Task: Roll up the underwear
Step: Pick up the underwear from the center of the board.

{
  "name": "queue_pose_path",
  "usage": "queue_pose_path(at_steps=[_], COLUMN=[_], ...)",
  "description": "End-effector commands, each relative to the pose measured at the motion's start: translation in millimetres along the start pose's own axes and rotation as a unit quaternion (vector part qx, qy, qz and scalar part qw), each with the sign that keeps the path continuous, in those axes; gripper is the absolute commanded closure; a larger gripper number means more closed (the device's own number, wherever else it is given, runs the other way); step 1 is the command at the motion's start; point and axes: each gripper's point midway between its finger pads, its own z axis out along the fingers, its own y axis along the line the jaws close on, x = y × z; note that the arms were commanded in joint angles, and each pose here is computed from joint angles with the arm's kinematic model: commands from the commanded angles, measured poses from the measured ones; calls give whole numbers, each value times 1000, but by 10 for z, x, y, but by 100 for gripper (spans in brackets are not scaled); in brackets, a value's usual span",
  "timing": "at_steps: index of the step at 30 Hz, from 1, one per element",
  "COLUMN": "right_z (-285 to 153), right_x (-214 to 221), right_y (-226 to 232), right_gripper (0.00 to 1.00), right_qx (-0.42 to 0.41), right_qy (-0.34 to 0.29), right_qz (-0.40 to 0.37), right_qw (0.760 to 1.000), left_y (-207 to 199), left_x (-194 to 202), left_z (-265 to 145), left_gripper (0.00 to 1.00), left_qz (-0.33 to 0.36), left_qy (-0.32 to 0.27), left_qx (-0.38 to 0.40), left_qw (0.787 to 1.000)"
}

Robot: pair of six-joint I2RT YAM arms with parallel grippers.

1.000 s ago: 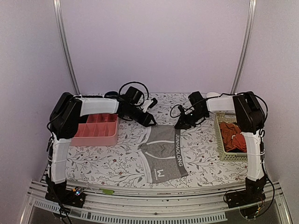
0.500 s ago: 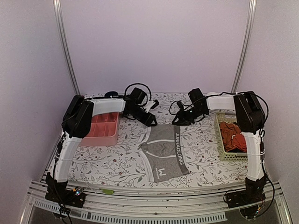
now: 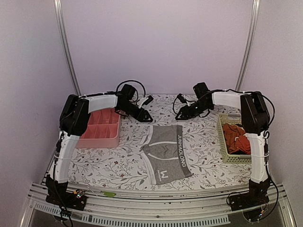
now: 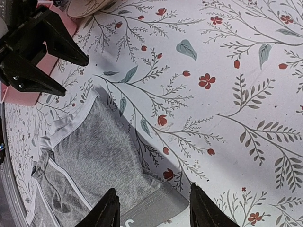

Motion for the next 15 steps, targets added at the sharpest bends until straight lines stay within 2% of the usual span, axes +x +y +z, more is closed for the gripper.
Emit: queue_pose_path(at_steps=[1, 7, 15], right_z=[91, 146, 313], right_x=[165, 180, 433], right_y=[-134, -163, -255], right_gripper=[50, 50, 54], right_qx=[-1, -14, -20], right_qy=[36, 44, 74], right_qz=[-37, -45, -48], right_qw=[999, 998, 996], left_y=[-84, -91, -99], left_x=[57, 111, 202], left_z=[110, 158, 251], left_gripper=[52, 54, 57], left_qz=[12, 11, 4], left_qy=[13, 22, 34], left_qx=[25, 34, 39], left_qw=[1000, 999, 999])
